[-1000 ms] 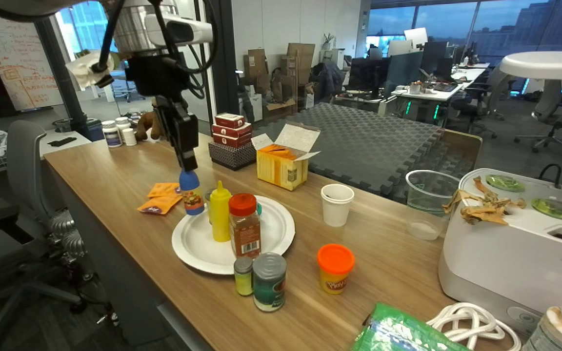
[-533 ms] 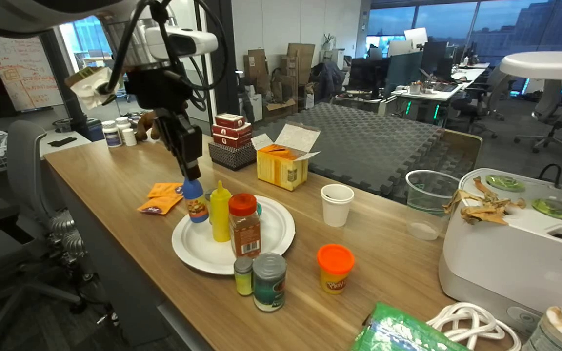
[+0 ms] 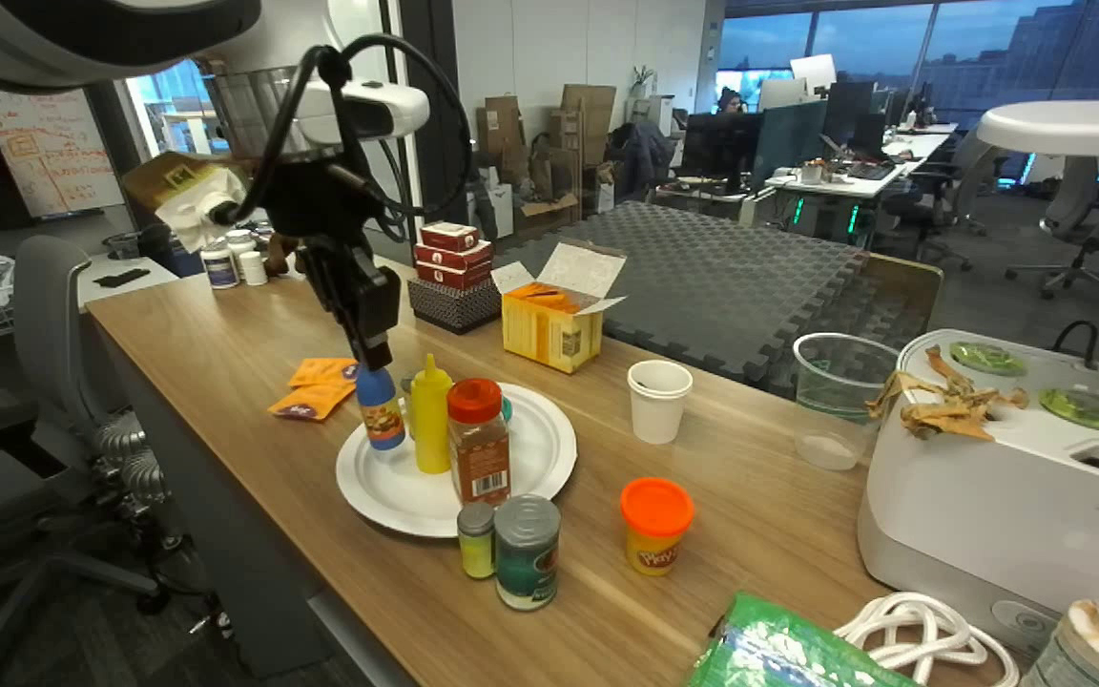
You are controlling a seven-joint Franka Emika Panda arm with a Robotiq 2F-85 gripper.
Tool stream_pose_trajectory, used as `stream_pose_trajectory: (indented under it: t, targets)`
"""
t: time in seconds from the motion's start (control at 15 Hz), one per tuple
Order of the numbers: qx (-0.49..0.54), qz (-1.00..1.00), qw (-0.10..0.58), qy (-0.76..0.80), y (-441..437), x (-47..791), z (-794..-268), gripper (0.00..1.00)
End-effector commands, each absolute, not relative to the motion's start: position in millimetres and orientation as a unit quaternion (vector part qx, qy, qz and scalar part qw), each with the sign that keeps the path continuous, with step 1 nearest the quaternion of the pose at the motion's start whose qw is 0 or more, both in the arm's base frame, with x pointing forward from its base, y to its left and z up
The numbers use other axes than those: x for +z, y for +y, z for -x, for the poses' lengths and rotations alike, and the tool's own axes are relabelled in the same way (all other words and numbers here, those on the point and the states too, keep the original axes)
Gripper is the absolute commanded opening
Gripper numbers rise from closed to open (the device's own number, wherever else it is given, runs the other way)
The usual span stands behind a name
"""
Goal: Put the containers and strawberry plush toy on the white plate
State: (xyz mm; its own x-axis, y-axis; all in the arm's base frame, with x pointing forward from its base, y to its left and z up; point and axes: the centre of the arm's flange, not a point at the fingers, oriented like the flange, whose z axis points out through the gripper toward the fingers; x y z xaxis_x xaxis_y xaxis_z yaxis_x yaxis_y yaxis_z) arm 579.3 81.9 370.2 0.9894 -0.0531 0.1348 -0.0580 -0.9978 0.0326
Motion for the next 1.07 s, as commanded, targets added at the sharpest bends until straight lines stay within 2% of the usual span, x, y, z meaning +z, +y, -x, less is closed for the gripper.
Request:
stream_pose_trajectory:
  t: [0.0, 1.0]
  targets:
    - [0.077, -0.997, 0.002, -0.012, 77, 373, -570, 0.11]
    - [0.064, -0.998, 0.002, 0.004, 67, 357, -580, 0.12]
